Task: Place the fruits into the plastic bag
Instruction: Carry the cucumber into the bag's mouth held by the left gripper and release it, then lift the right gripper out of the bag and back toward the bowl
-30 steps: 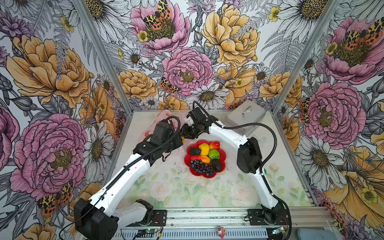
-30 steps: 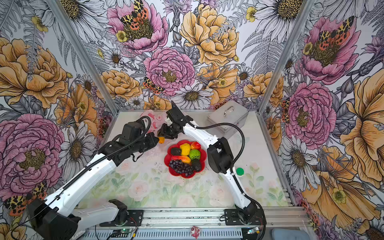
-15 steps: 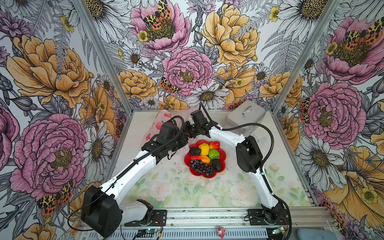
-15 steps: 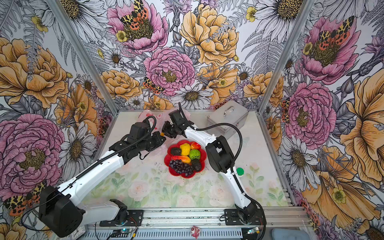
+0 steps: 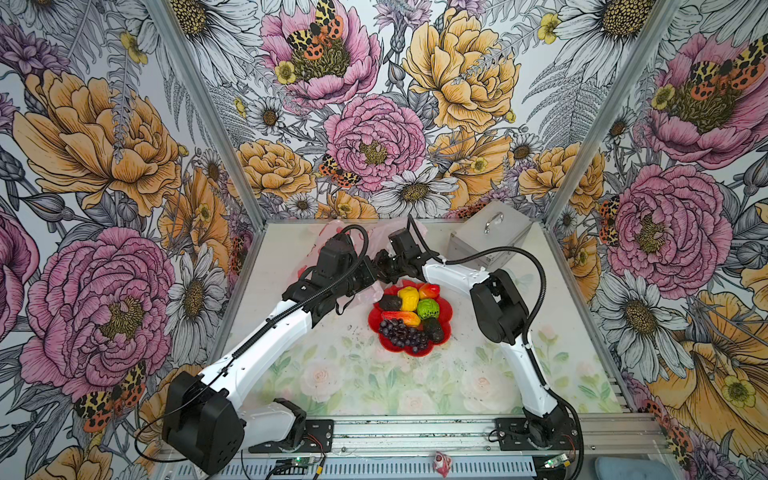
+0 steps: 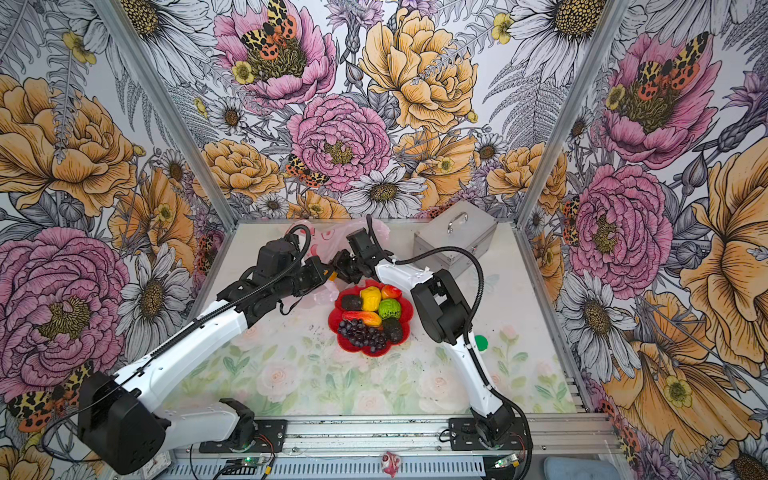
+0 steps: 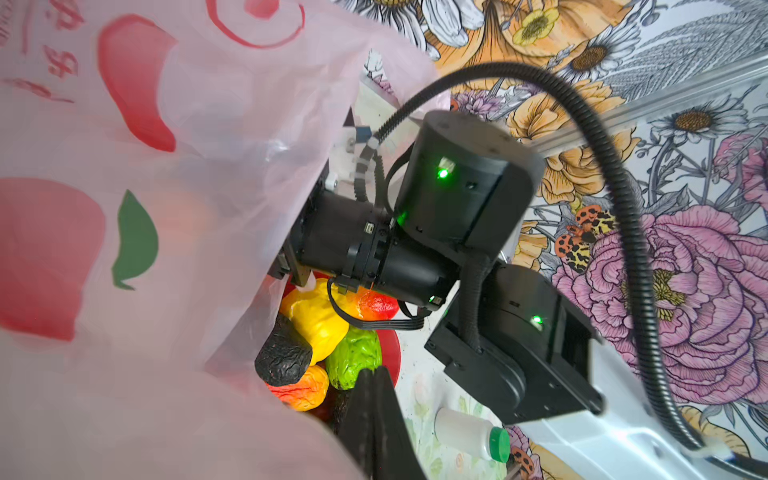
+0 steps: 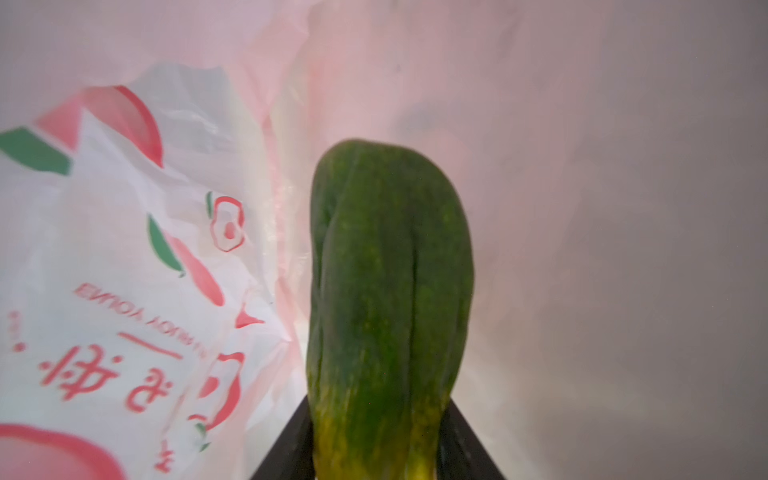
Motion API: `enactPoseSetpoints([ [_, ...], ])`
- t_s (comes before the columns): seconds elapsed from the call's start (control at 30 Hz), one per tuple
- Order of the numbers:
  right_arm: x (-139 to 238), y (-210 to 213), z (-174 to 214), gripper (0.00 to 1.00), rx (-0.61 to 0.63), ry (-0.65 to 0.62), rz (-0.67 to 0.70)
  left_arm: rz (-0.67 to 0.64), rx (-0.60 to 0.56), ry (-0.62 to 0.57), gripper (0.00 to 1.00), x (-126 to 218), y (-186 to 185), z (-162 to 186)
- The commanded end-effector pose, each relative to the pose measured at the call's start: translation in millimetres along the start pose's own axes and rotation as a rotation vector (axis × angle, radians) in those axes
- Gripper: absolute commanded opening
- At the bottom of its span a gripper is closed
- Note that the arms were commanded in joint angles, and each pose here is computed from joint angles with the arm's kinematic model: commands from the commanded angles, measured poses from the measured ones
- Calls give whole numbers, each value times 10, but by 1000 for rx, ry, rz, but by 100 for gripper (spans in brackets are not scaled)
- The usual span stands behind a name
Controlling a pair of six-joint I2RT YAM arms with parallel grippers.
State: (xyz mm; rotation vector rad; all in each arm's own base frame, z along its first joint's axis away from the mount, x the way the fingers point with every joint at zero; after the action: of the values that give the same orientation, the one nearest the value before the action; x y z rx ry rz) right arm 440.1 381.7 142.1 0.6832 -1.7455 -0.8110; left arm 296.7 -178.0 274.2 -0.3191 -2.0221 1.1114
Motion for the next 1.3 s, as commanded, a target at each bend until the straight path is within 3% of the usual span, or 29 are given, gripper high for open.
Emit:
enactPoseSetpoints([
  [0.0, 56, 396, -104, 43, 69, -30, -106, 85, -37, 98, 0, -75, -143, 94],
  [0.17, -127, 404, -128, 45, 43, -3, -137, 92, -50, 101, 0, -52, -146, 123],
  [0.4, -306, 387, -222, 56, 31, -10, -155, 99, -33, 101, 0, -19, -91, 107],
  [0.6, -306, 616, -390, 62, 108, -30, -249, 124, -25, 107, 0, -3, -92, 55],
  [0.7, -177, 764, -454, 64, 163, -48, -282, 132, -19, 97, 0, 47, -82, 4],
  [0.83, 126, 801, -478, 64, 208, -63, -224, 99, -3, 56, 0, 186, -7, -96],
  [1.03, 603, 515, -325, 63, 222, -50, -50, 58, -7, 35, 0, 386, 83, -179],
  [1.27, 1152, 452, -179, 63, 295, -65, 18, 32, -1, 22, 0, 540, 233, -188],
])
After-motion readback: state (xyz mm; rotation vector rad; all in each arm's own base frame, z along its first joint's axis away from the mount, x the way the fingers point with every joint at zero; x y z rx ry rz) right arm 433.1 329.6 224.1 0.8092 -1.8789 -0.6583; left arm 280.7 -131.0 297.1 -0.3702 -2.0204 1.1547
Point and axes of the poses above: each gripper's point midway between its finger pads, its own x axis back along the fingers, its own y axis along the line the jaws close on, z = x × y, the point moved 7 cm from there along x, back along the fingers, and after that the axes turned 13 degrees about x, right-handed, at the moved point
